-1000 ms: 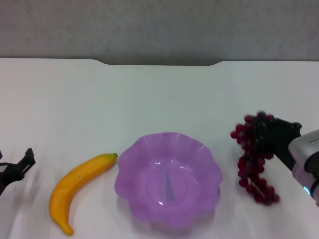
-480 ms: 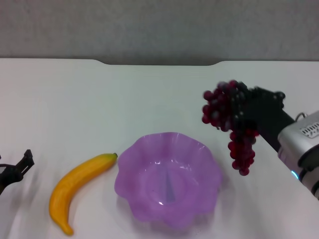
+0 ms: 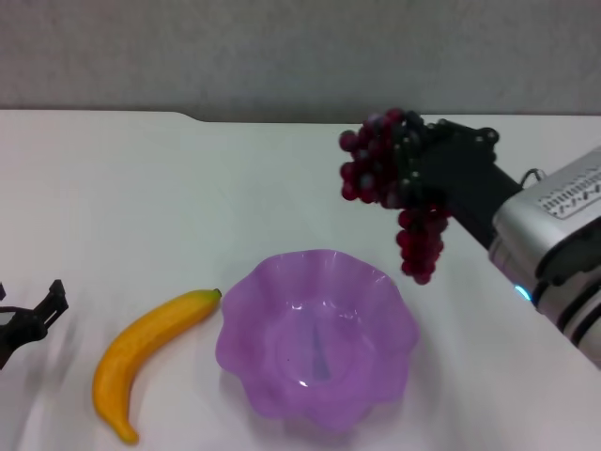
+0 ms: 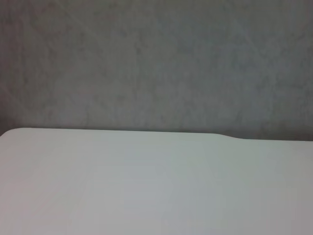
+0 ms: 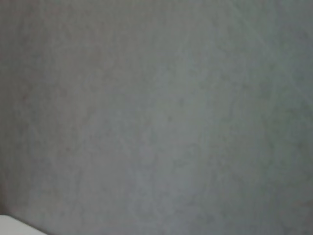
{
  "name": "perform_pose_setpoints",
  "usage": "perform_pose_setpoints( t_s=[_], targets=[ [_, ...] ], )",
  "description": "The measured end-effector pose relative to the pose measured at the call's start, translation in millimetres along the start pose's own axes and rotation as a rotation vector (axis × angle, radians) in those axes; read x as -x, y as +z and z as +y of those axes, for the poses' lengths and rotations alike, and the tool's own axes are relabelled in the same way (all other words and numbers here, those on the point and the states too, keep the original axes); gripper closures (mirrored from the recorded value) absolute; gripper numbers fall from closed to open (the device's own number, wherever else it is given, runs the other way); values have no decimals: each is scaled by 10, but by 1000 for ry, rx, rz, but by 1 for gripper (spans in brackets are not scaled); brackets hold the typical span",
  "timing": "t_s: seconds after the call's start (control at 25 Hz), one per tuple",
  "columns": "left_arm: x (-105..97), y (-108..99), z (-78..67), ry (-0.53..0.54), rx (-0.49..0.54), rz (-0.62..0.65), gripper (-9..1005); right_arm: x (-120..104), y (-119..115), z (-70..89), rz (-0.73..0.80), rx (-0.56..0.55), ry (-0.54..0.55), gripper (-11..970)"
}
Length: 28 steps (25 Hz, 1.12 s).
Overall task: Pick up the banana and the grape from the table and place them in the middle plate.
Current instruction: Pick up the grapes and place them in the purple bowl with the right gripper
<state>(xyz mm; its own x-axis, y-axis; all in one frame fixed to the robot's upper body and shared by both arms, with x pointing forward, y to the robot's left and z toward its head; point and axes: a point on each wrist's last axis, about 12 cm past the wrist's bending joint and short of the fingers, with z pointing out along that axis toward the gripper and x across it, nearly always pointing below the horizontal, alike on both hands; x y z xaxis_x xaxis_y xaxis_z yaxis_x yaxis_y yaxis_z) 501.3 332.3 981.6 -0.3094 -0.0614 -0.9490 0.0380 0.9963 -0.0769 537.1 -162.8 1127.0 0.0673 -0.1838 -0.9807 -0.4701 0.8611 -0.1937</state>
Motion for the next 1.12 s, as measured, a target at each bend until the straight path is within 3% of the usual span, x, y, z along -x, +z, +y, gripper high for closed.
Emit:
perform_pose_setpoints(
  t_s=[0.4, 0.76, 1.12],
  targets=[
    [10, 26, -17, 2, -3, 5, 114, -124, 99, 208, 35, 88, 17, 842],
    [9, 34, -33, 4, -7, 8, 115, -635, -1, 252, 192, 115, 54, 843],
    [35, 72, -58, 9, -15, 8, 115, -791, 87, 355, 280, 191, 67, 850]
  ],
)
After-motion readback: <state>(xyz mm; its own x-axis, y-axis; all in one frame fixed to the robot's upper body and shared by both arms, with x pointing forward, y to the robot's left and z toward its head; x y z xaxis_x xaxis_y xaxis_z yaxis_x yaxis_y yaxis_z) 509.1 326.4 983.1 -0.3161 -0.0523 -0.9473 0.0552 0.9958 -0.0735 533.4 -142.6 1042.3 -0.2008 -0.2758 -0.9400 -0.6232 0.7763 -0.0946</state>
